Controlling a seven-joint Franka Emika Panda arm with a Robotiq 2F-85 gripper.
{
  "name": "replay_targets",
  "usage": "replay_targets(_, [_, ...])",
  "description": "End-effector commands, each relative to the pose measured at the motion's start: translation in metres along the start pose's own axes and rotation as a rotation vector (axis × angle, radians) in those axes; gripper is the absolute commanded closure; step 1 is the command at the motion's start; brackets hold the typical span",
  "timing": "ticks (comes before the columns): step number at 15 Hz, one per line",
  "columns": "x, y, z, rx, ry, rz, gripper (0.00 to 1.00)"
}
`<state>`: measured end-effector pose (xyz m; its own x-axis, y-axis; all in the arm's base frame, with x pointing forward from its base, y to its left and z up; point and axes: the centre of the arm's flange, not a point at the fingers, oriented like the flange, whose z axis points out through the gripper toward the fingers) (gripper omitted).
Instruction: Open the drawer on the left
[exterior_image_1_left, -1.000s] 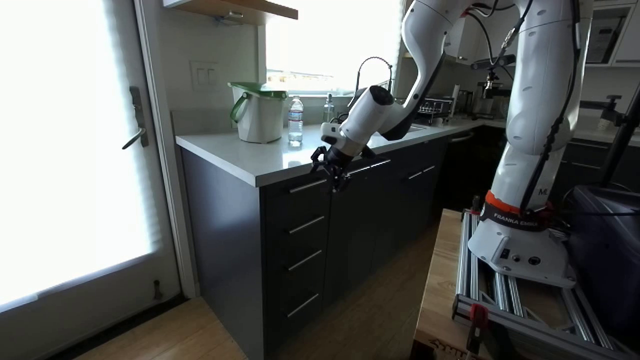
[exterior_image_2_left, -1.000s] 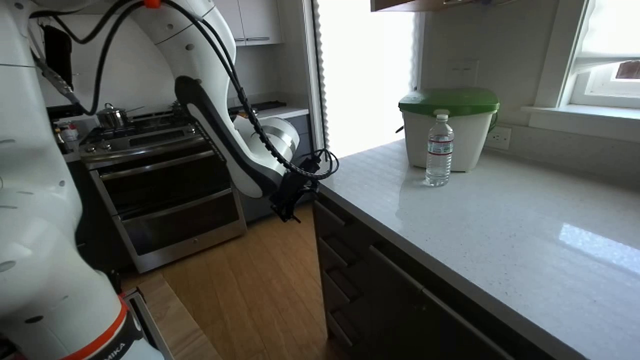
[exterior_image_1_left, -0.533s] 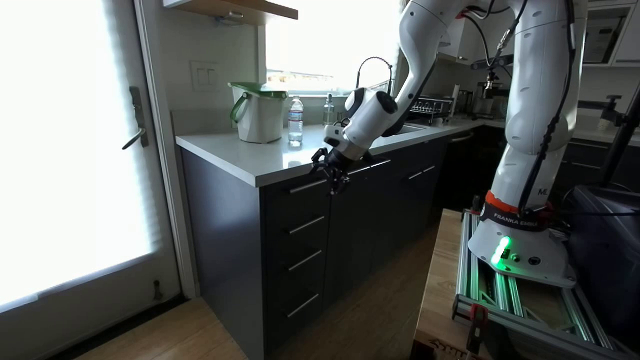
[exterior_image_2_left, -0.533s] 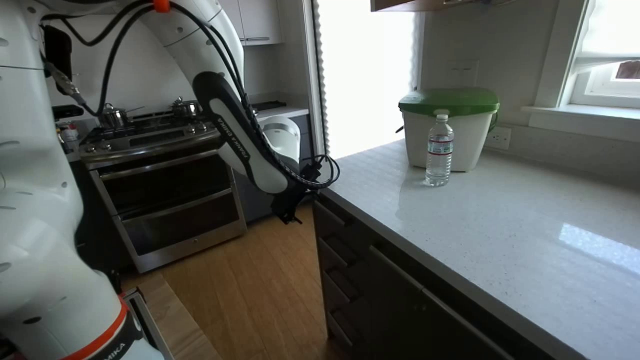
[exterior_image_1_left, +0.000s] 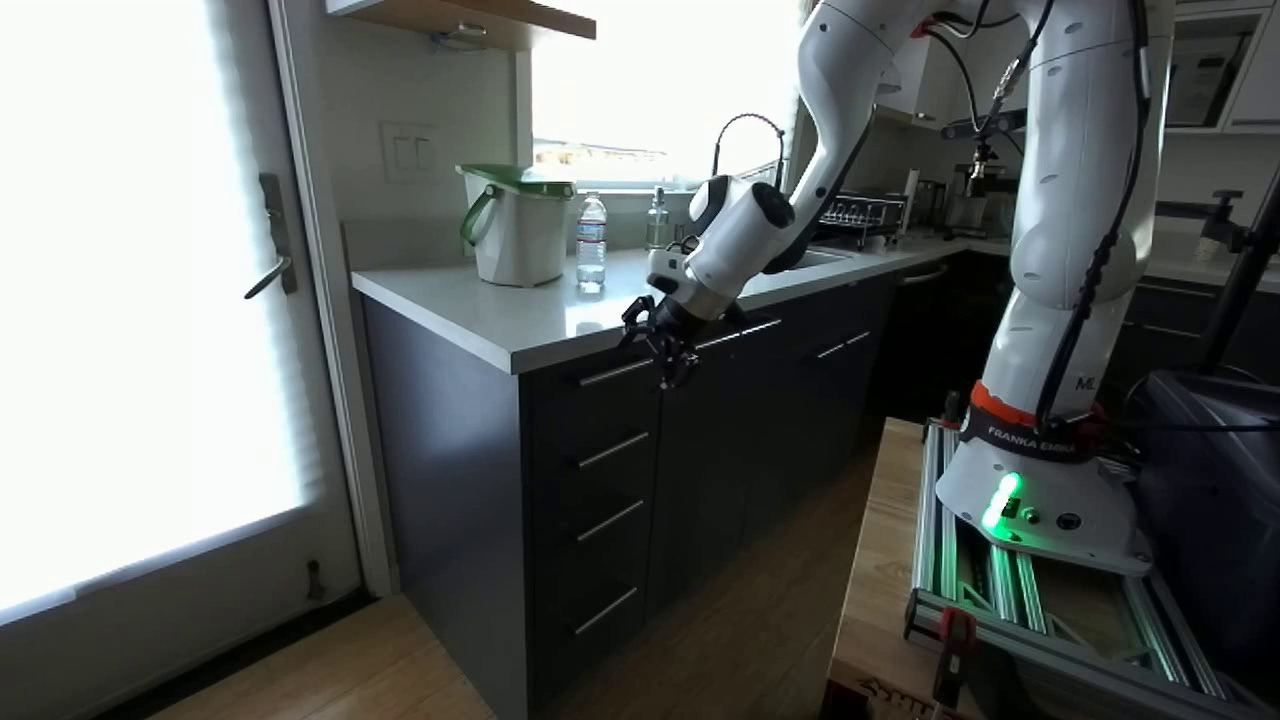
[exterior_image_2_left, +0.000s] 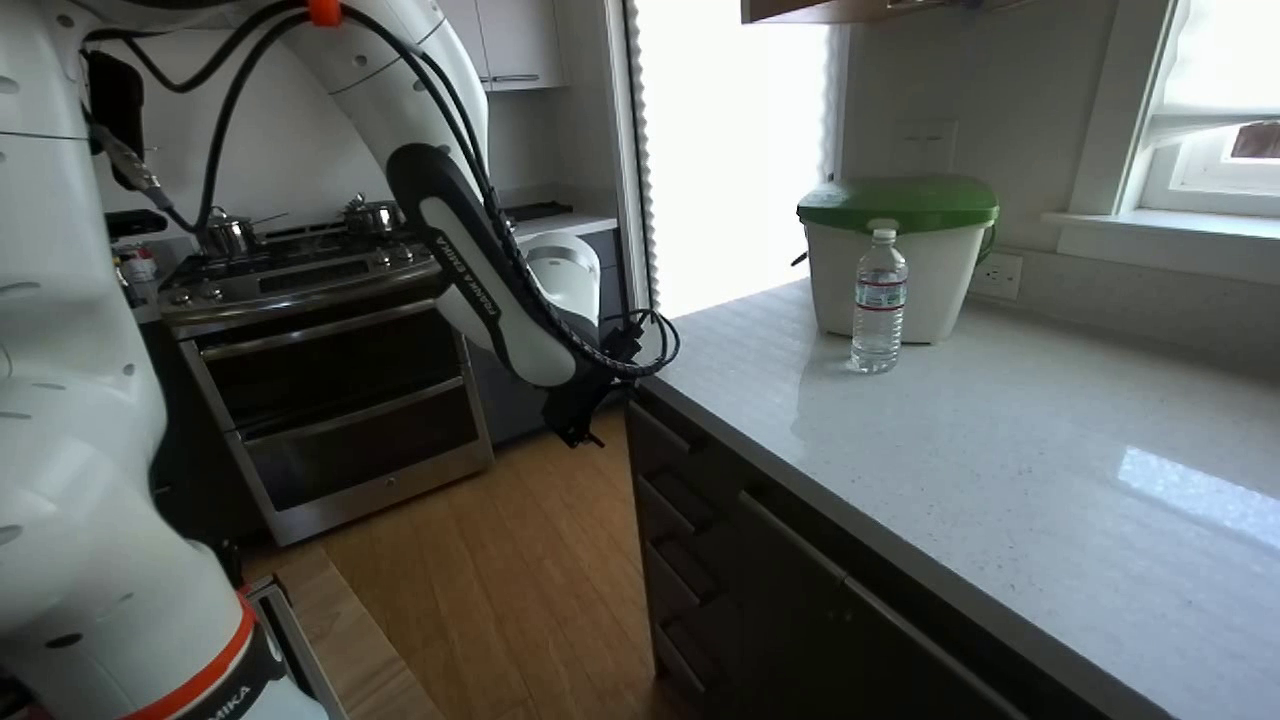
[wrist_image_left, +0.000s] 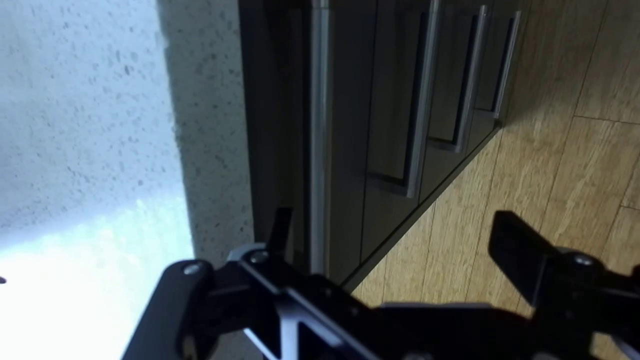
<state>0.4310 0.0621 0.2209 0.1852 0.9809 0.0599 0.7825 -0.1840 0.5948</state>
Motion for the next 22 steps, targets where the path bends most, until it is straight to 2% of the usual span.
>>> replay_targets(1, [-0.005,-0.013,0.008,-0.017,0.005,-0.003,0.00])
replay_targets(7, [-0.009,-0.028,0.019,-0.087,0.006,0.009,0.00])
replay_targets(16, [-0.006,-0.035,0.038,-0.144,-0.011,0.013,0.00])
replay_targets(22, [-0.006,-0.033,0.049,-0.138,-0.017,0.016,0.00])
